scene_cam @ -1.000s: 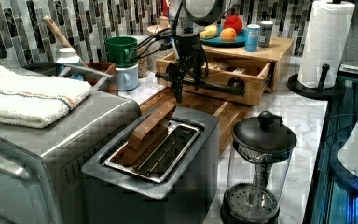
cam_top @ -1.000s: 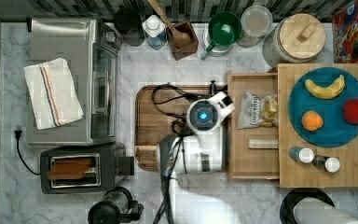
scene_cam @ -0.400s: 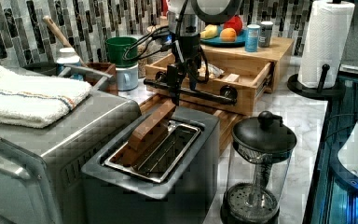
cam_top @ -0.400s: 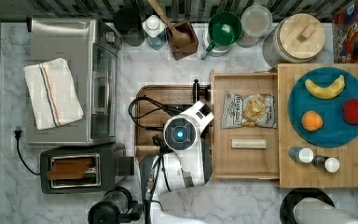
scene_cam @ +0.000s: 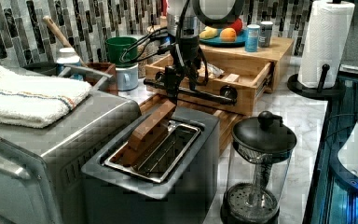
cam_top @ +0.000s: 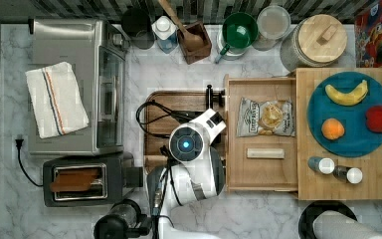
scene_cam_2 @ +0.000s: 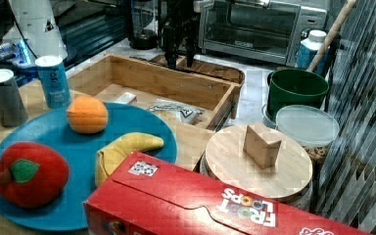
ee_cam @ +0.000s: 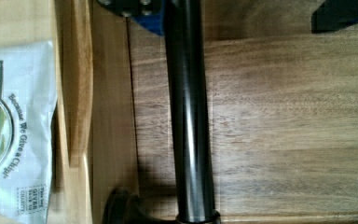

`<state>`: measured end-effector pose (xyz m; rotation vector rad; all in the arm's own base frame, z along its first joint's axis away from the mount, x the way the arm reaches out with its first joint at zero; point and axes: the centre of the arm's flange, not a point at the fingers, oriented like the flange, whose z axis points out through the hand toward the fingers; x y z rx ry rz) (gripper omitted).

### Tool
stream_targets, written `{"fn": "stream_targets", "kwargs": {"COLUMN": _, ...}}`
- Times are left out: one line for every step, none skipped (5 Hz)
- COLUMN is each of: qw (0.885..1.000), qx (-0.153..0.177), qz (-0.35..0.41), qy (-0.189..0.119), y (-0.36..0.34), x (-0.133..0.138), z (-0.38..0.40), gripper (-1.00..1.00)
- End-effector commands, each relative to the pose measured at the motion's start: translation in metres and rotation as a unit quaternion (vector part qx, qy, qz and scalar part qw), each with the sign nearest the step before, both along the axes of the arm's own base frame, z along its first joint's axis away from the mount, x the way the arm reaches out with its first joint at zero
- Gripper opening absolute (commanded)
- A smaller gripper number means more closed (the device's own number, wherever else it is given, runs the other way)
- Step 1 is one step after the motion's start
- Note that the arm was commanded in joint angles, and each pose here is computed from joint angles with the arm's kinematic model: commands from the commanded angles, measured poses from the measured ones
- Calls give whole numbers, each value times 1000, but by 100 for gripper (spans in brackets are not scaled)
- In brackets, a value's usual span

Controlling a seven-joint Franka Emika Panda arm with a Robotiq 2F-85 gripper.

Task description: Open the drawer.

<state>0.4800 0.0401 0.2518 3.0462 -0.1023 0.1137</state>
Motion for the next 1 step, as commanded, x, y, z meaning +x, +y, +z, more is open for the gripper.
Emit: {"fn": "stream_targets", "kwargs": {"qw": 997, "qx": 22, "qz": 50, "qy": -54, "y": 73, "x": 5, "z": 18, "gripper": 100}}
